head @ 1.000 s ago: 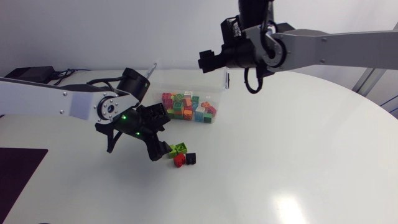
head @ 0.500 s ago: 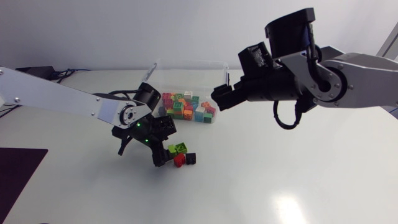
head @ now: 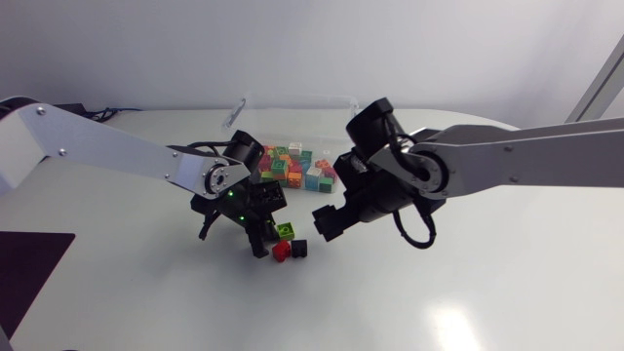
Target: Place the duplo bricks in the container
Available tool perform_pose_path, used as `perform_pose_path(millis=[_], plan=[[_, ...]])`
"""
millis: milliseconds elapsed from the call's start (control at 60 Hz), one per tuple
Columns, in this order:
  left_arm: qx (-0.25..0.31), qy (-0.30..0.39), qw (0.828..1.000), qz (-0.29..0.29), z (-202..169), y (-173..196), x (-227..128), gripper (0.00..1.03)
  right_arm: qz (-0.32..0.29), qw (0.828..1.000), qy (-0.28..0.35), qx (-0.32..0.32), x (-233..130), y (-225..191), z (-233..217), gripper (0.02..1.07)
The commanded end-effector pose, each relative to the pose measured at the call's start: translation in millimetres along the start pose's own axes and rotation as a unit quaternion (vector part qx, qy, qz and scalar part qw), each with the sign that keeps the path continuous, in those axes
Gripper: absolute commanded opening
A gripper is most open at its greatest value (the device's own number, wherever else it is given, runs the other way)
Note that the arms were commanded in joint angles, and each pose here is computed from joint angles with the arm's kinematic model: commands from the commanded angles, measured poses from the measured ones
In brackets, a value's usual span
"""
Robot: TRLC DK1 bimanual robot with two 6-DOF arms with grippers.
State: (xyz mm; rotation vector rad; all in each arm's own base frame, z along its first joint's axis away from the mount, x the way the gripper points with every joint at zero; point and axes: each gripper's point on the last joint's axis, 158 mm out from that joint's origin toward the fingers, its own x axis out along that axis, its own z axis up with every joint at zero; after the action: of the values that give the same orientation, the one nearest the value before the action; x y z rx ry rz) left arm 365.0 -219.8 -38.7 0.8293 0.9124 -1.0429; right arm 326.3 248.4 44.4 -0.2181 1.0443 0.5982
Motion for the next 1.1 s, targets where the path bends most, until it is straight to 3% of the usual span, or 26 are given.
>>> perform_pose_path(millis=[0,517,933,1083], plan=[[0.004,0.007,1.0,-0.006,-4.8,-2.0,0.5,0.27,0.007,1.0,0.021,0.013,9.5,12.6,0.6,1.0],[-0.052,-0.042,0.994,0.087,-21.1,36.5,-94.3,0.27,-0.018,0.987,0.157,0.031,66.9,34.3,-16.0,1.02],[-0.055,-0.075,0.988,0.123,-18.4,30.4,-135.4,0.27,-0.036,0.98,0.191,0.041,83.7,29.9,-20.4,1.01],[-0.059,-0.093,0.984,0.139,-9.3,36.7,-150.2,0.27,-0.043,0.979,0.194,0.049,86.4,25.4,-21.6,0.96]])
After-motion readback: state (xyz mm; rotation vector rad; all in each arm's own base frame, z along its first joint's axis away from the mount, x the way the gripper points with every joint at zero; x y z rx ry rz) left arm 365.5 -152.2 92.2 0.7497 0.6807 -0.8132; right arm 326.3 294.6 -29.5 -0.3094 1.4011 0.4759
